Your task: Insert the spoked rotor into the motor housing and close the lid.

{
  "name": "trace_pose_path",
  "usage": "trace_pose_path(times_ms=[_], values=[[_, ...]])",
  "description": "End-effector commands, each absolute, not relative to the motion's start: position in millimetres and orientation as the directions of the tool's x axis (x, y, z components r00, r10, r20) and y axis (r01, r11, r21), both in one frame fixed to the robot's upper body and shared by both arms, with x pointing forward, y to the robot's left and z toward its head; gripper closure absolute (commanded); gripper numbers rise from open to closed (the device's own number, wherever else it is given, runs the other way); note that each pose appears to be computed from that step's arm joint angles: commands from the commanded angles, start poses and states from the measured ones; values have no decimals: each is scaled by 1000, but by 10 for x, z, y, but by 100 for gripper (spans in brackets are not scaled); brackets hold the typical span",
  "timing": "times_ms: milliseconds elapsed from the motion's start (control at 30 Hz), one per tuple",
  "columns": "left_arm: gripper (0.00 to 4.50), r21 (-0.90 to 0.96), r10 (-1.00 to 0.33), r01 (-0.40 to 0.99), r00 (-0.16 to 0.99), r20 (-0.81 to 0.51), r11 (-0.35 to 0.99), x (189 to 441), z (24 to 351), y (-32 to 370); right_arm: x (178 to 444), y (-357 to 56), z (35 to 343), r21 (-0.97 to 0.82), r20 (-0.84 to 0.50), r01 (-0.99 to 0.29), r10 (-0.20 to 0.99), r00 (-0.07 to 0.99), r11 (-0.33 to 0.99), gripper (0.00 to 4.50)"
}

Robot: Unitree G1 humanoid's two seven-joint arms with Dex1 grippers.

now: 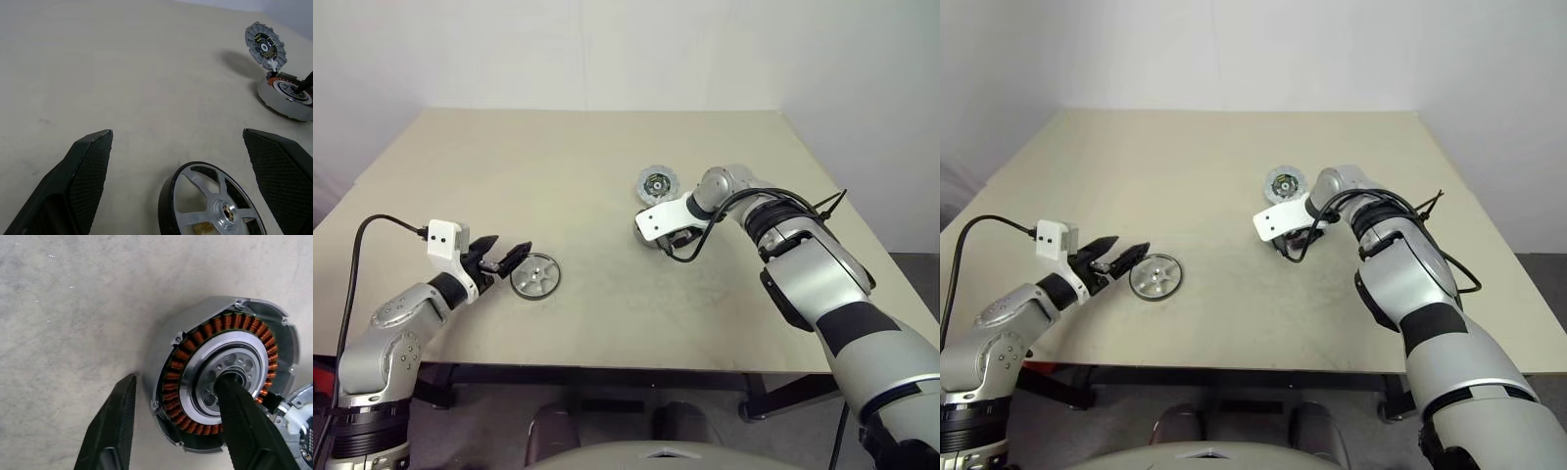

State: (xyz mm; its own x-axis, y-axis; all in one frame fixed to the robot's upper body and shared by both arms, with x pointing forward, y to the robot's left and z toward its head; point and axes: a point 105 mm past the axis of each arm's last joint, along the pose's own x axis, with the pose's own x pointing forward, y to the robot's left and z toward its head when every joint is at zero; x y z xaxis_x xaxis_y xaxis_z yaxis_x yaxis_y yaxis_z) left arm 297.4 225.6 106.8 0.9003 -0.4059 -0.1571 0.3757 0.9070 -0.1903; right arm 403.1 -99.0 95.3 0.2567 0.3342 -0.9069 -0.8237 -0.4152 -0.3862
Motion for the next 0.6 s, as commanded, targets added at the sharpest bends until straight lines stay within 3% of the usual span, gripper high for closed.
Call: trace_pose_path(times_ms=[33, 167, 333, 600], values=[[0, -160, -406, 388, 908, -104, 908, 2982, 1227, 2259, 4037, -982, 986, -391, -905, -819, 338, 259, -419, 151], [0, -162, -407, 388, 907, -104, 907, 2986, 1222, 2254, 4054, -983, 996, -400, -900, -825, 342, 270, -400, 151], [0, -162, -406, 387, 907, -106, 908, 2982, 1218, 2259, 4055, -972, 990, -399, -898, -831, 347, 269, -388, 245], [0, -161, -406, 387, 907, -110, 908, 2987, 1211, 2258, 4067, -947, 998, -418, -886, -829, 368, 281, -373, 245]])
